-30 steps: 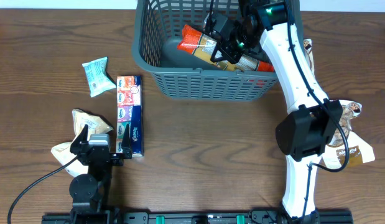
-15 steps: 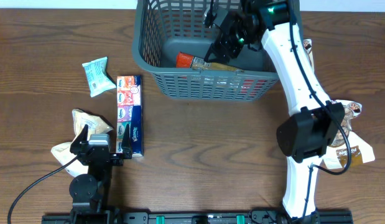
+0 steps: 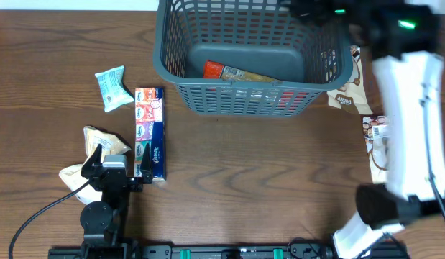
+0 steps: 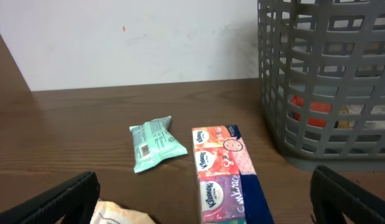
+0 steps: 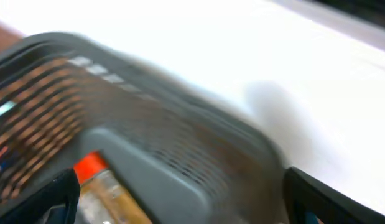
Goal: Pack container
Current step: 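Open the right gripper to release the spaghetti and withdraw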
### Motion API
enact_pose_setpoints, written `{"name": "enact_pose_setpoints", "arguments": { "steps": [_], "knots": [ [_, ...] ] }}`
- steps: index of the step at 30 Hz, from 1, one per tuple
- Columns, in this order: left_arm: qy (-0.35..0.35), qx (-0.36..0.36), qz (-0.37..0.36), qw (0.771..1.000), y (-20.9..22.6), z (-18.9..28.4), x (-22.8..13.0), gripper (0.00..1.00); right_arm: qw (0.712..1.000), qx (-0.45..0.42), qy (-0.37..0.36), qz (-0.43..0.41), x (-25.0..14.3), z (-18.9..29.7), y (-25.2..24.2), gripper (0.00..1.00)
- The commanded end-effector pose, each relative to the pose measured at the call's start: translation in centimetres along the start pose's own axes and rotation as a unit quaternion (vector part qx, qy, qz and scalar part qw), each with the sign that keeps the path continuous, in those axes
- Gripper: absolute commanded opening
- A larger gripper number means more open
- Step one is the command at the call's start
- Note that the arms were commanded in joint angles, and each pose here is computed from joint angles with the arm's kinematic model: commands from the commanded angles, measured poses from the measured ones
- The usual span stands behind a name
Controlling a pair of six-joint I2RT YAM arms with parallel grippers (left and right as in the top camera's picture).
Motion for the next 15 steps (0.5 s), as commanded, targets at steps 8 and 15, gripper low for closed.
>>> {"name": "enact_pose_setpoints", "arguments": {
  "steps": [8, 15],
  "knots": [
    [0.017, 0.005, -0.006, 1.0, 0.1, -0.2, -1.2, 0.99, 0.931, -0.229, 0.174, -0.223, -10.1, 11.0, -11.3, 0.87],
    [0.017, 0.005, -0.006, 1.0, 0.1, -0.2, -1.2, 0.99, 0.907, -0.208, 0.268, -0.251, -14.8, 14.2, -12.2, 0.93]
  ]
}}
Point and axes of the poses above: each gripper's point midway between its finger pads, its own z axis back along the fingers, its own y axis along the line the jaws close on, x = y × z, the point moved 6 cm from there along z, back along the fingers, and after that the axes turned 2 degrees about z, right-handed, at the moved point
